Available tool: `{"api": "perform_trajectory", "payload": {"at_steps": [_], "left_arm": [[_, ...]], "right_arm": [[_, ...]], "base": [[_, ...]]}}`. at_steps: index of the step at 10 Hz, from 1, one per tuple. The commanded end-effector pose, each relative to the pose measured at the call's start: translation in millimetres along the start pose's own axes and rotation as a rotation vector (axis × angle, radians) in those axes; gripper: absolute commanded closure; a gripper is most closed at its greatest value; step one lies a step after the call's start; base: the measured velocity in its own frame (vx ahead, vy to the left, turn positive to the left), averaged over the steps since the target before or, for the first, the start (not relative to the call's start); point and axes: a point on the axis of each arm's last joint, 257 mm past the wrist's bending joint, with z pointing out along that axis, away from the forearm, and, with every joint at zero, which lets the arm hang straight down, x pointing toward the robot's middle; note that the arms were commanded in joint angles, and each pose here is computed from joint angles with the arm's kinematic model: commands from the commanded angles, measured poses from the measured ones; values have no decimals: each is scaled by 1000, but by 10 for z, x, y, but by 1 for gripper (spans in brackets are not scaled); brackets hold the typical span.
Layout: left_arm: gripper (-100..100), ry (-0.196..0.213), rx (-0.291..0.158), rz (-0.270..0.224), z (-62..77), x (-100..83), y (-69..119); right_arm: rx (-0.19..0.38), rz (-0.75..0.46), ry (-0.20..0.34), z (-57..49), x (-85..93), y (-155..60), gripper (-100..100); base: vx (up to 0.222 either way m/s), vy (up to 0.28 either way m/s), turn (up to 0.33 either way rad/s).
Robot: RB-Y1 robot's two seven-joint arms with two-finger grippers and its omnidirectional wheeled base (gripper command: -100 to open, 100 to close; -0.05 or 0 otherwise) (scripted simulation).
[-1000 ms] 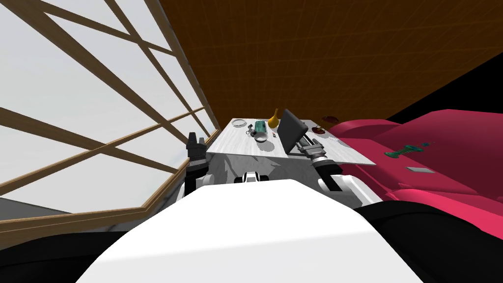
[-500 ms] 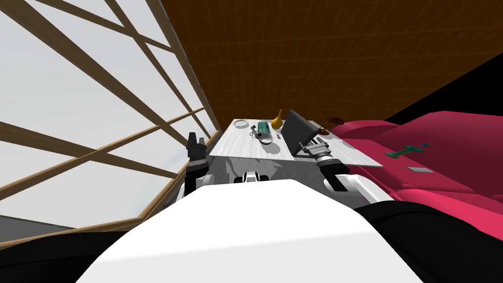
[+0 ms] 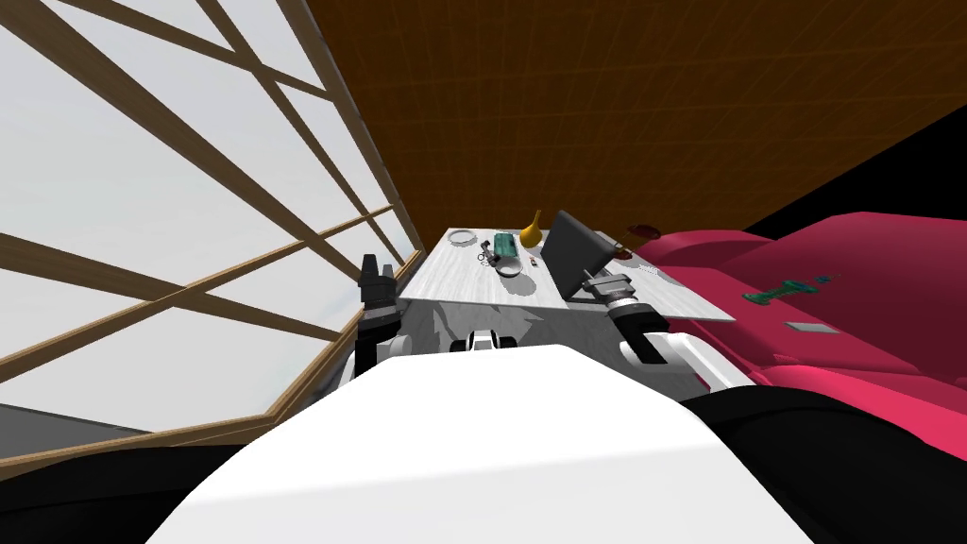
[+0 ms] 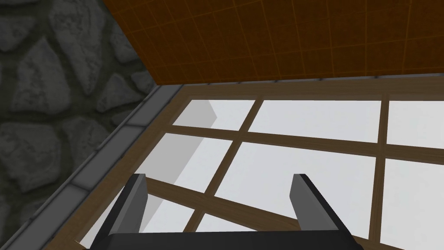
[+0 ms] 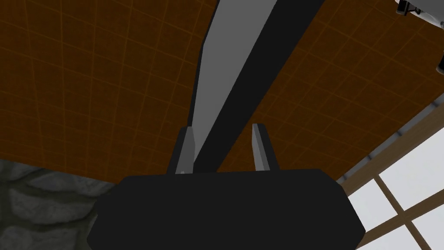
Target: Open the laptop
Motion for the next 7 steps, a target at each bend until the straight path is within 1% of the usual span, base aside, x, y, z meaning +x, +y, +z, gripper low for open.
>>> {"api": "perform_trajectory", "payload": {"at_steps": [1,5,6,7], "left_arm": [[0,0,0,0,0,0,0],[0,0,0,0,0,0,0],[0,0,0,0,0,0,0],[0,0,0,0,0,0,0]], "right_arm": [[10,103,-1,48,31,-32,100],[20,258,-4,125,68,-67,100],[15,232,-8,115,42,-48,100],[24,320,-5,164,143,-39,100]], "base": [[-45,-84,13],[-37,-65,9],[-16,-27,8],[-35,-50,22]]}}
